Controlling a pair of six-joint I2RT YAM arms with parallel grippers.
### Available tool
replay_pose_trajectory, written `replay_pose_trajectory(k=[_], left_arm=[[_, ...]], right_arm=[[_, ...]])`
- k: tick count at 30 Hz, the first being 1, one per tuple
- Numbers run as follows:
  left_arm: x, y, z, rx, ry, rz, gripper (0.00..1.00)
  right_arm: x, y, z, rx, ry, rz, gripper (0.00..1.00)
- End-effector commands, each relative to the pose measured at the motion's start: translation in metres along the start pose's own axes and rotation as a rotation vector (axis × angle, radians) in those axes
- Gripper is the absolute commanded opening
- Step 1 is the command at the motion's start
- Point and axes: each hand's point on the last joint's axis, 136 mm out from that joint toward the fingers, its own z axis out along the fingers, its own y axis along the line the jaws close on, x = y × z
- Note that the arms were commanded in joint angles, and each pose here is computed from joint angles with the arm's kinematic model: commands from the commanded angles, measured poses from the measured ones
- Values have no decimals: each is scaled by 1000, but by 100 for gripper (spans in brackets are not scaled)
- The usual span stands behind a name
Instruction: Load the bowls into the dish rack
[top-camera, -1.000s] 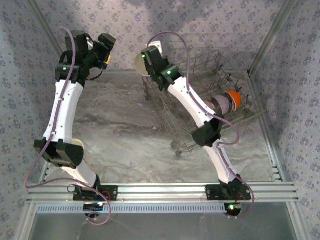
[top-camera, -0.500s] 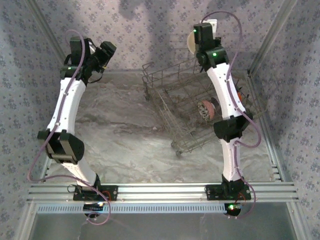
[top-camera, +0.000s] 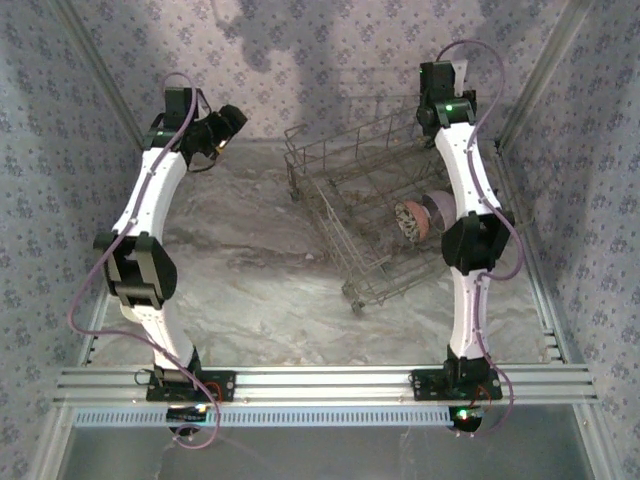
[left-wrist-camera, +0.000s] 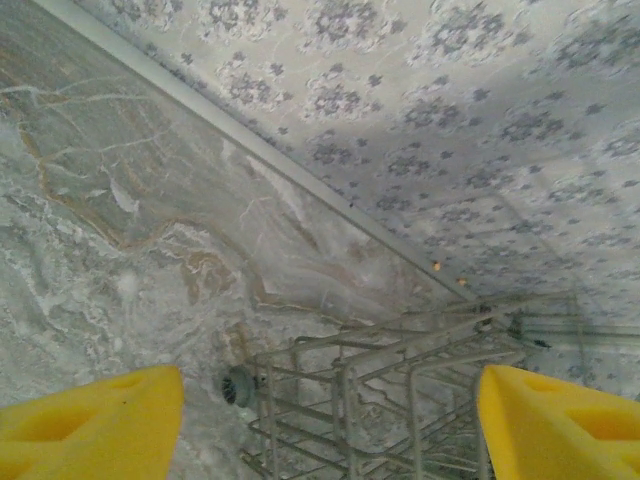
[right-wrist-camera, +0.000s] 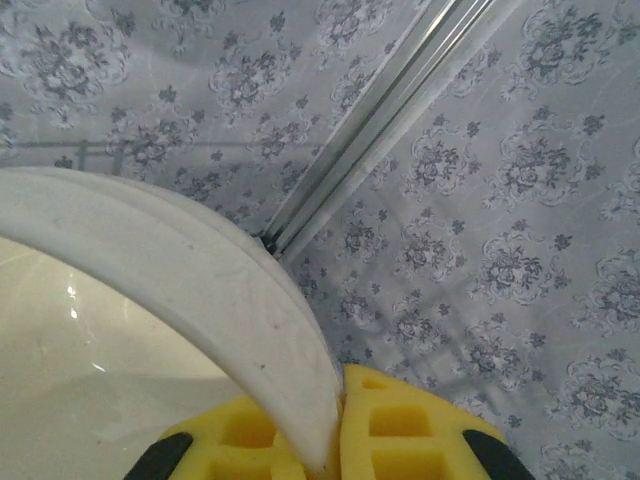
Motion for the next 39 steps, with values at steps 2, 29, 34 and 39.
replay_pose_trajectory(k=[2, 29, 34, 39], left_arm=[[5, 4, 12, 3, 45, 33, 77], [42, 0, 68, 15, 241, 103, 77], [47, 1, 75, 16, 263, 107, 77], [50, 1, 79, 19, 278, 110, 77]], right_arm=[[-3, 2, 12, 93, -5, -32, 0], [45, 43, 51, 234, 85, -252, 0], [46, 49, 53, 235, 83, -278, 0], [50, 58, 53, 224, 86, -312, 0]])
